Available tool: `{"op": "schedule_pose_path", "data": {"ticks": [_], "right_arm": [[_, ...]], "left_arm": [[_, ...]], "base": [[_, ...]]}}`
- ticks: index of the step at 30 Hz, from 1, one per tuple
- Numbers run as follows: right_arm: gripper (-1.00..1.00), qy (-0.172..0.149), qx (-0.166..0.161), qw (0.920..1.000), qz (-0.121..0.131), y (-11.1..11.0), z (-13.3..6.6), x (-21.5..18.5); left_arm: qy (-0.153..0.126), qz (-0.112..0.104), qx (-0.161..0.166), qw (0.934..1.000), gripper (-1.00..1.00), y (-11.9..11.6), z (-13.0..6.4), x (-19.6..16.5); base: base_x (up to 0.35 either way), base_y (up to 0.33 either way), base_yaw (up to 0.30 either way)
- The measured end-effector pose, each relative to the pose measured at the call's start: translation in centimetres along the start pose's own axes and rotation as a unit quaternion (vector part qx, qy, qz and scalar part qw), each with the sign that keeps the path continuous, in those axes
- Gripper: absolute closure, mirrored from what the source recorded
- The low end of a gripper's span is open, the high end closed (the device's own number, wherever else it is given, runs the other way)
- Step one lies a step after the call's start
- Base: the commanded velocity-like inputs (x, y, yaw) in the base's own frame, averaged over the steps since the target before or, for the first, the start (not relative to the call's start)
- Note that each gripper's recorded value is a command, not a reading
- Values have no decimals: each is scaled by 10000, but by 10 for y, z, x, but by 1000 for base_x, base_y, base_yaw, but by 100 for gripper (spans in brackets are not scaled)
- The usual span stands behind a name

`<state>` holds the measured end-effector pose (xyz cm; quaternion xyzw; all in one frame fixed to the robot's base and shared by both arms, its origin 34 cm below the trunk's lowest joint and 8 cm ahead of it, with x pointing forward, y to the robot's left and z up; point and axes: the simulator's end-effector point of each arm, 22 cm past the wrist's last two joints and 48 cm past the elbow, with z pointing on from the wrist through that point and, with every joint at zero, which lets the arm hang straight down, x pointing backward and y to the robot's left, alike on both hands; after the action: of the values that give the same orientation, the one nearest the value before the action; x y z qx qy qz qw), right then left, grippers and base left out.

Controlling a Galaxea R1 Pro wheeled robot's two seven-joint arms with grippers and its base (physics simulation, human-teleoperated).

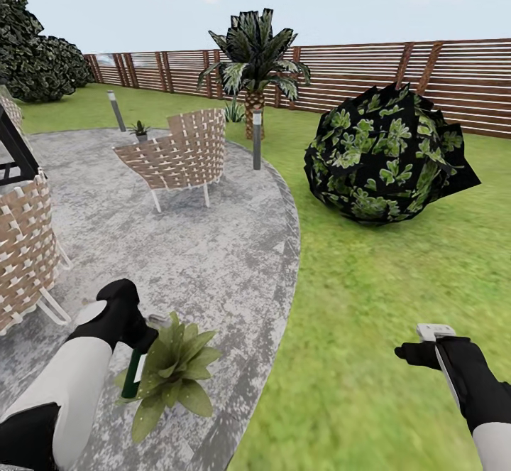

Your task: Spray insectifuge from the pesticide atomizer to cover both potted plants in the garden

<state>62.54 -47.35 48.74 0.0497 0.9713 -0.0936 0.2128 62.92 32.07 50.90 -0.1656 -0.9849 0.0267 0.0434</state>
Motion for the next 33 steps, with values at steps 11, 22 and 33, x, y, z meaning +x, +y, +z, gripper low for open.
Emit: {"op": "schedule_pose_path", "data": {"ticks": [11, 22, 33], "right_arm": [[-100, 1, 2, 10000, -1, 0, 0, 0], [-100, 0, 1, 10000, 0, 0, 0, 0], [-100, 0, 2, 10000, -1, 0, 0, 0]], "left_arm": [[14, -8, -31, 10000, 100, 3, 1, 1], [97, -14, 10, 10000, 100, 0, 8, 10], [326, -22, 88, 9994, 100, -8, 29, 34]], "base": [[-48, 0, 0], [-98, 0, 0], [0, 0, 0]]}}
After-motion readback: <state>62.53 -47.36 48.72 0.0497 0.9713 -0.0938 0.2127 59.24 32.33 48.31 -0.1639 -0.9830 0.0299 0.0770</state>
